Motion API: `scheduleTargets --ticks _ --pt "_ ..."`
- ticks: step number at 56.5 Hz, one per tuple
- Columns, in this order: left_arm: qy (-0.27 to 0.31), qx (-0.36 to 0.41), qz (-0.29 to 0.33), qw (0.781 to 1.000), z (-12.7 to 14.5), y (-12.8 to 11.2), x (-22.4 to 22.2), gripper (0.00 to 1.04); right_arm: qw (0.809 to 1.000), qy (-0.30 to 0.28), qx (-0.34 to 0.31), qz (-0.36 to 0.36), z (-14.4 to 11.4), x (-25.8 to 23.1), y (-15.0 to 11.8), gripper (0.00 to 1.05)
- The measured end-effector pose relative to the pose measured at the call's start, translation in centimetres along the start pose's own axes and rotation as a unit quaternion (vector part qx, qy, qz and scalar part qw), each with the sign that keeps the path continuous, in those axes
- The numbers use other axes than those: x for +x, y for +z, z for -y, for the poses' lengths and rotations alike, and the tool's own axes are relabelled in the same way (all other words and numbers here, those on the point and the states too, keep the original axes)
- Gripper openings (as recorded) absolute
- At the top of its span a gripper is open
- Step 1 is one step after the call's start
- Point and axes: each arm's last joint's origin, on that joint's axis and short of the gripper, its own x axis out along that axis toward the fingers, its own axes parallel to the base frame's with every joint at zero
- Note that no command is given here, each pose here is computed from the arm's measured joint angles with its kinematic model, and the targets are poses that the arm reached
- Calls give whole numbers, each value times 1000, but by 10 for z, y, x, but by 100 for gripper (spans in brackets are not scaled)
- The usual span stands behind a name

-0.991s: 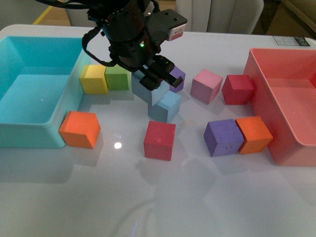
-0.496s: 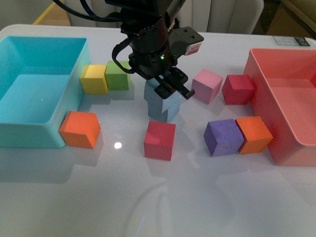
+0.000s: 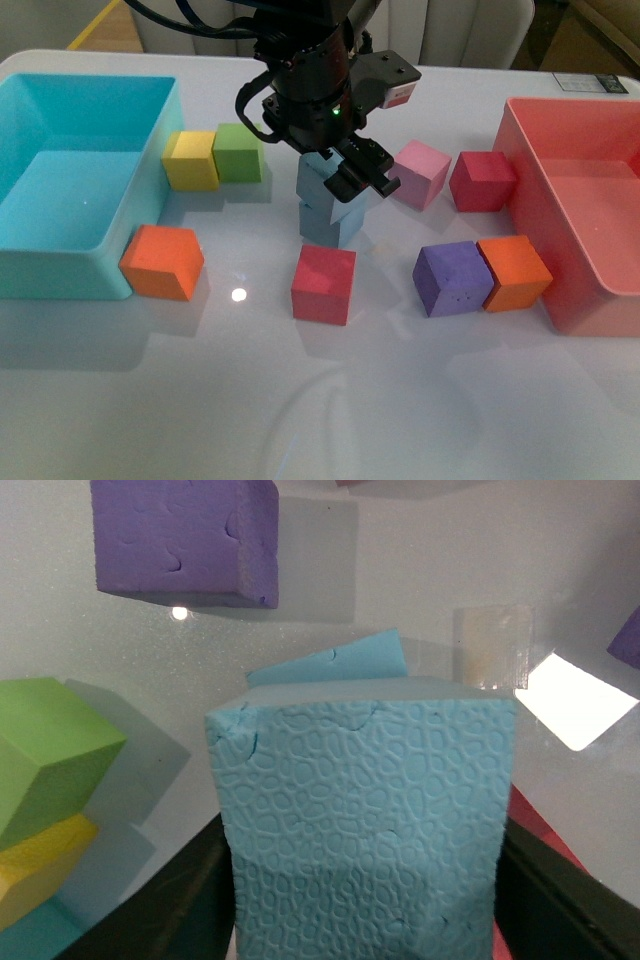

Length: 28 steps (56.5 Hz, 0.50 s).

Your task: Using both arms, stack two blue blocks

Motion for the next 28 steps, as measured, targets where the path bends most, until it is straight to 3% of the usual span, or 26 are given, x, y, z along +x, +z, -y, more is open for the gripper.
scheduleTargets --ticks 9,28 --pt "-3 3 -6 1000 2 -2 3 97 1000 0 0 0 0 0 0 96" --pt "-2 4 -5 1000 2 -4 0 96 1000 0 0 0 0 0 0 96"
